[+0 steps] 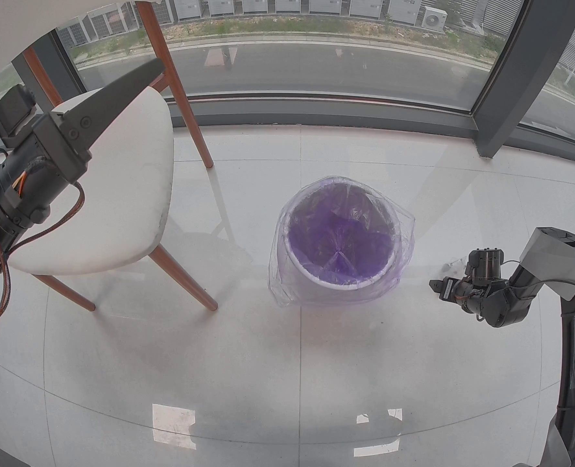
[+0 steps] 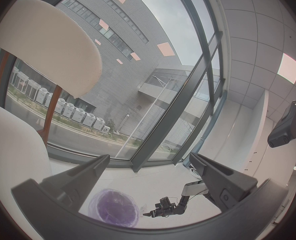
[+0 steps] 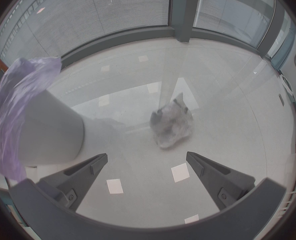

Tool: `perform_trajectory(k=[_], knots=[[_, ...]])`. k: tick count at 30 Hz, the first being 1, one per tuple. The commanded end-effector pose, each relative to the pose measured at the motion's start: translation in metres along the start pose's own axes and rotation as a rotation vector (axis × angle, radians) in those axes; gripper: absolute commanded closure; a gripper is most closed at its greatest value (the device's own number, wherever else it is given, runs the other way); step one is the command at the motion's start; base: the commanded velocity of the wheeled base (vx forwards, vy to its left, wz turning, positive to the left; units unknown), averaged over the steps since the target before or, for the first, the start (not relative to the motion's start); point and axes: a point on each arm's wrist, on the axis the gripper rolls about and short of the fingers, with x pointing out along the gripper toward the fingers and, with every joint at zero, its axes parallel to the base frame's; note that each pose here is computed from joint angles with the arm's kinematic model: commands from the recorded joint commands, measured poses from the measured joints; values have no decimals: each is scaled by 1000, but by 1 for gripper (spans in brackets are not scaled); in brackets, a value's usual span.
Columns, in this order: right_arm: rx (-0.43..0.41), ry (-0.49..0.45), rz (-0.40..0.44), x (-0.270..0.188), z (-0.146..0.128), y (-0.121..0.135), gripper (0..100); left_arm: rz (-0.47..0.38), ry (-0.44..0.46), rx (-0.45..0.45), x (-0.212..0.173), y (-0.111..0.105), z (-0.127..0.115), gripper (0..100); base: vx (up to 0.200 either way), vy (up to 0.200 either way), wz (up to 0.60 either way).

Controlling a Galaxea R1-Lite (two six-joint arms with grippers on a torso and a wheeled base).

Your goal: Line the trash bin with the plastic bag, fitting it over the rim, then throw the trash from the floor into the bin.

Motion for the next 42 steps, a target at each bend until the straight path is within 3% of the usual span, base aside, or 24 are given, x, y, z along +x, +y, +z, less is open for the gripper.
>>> perform_trajectory(k=[1,6,12,18,32,42], knots=[[8,-9,-10,9,0,-6,0,0,-4,3,-2,-2,3,0,200,0,0],[25,-34,-25,13,10,-13,0,3,3,-2,-2,-2,2,0,200,0,0],[64,23,-102,15,13,-41,0,-46,-24,-13,11,-12,10,0,133,0,0],[81,75,-152,28,-2,-56,0,-8,-40,-17,13,-11,11,0,0,0,0],[105,121,-162,34,1,-58,0,-8,-36,-16,12,-11,10,0,0,0,0],[120,223,-169,35,3,-56,0,-8,-31,-16,11,-11,9,0,0,0,0]])
